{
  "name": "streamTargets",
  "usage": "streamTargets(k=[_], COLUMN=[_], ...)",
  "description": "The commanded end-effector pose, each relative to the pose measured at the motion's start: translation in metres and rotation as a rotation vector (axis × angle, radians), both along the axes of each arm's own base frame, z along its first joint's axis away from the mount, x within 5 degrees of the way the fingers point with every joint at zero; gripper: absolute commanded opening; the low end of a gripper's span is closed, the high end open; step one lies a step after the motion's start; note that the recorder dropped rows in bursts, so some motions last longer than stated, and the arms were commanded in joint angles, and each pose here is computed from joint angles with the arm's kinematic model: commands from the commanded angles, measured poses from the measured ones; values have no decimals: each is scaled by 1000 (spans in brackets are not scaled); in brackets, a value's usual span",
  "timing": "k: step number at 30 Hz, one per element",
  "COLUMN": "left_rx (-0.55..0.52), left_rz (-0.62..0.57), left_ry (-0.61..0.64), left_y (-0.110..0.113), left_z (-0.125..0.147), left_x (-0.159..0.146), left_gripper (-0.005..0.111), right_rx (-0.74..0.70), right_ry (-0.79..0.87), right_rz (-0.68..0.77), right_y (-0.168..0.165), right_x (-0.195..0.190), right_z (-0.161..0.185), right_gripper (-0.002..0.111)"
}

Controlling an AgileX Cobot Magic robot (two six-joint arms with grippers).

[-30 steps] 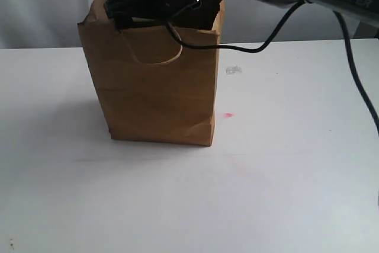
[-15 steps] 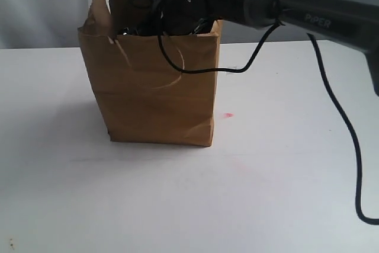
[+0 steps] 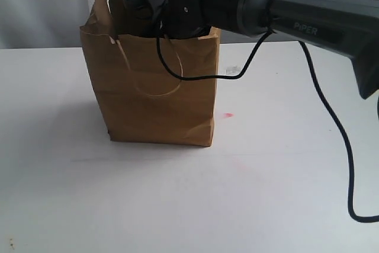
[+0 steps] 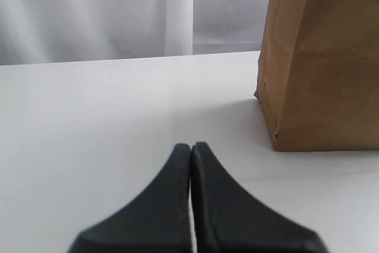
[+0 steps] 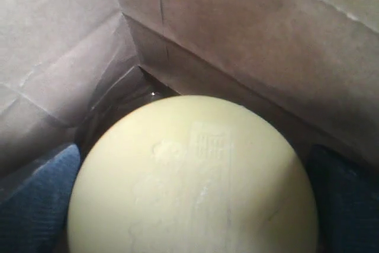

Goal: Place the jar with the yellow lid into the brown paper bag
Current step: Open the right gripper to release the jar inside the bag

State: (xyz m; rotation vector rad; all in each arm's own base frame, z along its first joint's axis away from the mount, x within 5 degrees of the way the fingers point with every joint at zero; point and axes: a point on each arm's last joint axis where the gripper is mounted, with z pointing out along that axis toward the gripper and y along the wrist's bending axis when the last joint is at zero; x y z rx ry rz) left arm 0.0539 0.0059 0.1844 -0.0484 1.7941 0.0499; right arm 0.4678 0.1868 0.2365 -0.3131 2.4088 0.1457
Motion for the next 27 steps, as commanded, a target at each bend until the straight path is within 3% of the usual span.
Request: streamTargets(k=[1,5,7,13,16,19,27], left_rx=[-7,-7,-7,-7,-7,-7,-7], left_rz=[-7,-7,-7,-7,-7,-7,-7], left_ry=[-9,-9,-9,-9,-9,-9,-9], left_y=[-1,-1,-1,-1,-1,-1,-1], left_z=[1,1,1,1,1,1,1], left_x=[0,0,0,0,0,0,0], left_gripper=[1,1,1,1,1,1,1], right_rx=[6,-5,-13,-13,-13,-9,-5], right_ry=[14,37,47,47,47,48,57], right_rz=[3,2,4,4,4,4,3], right_y=[1,0,0,0,0,0,1], right_x=[-1,-2,-3,-3,-3,-3,-4], right_z=[-1,-3,-3,-3,-3,-3,-4], right_gripper=[0,9,20,70,86,92,91])
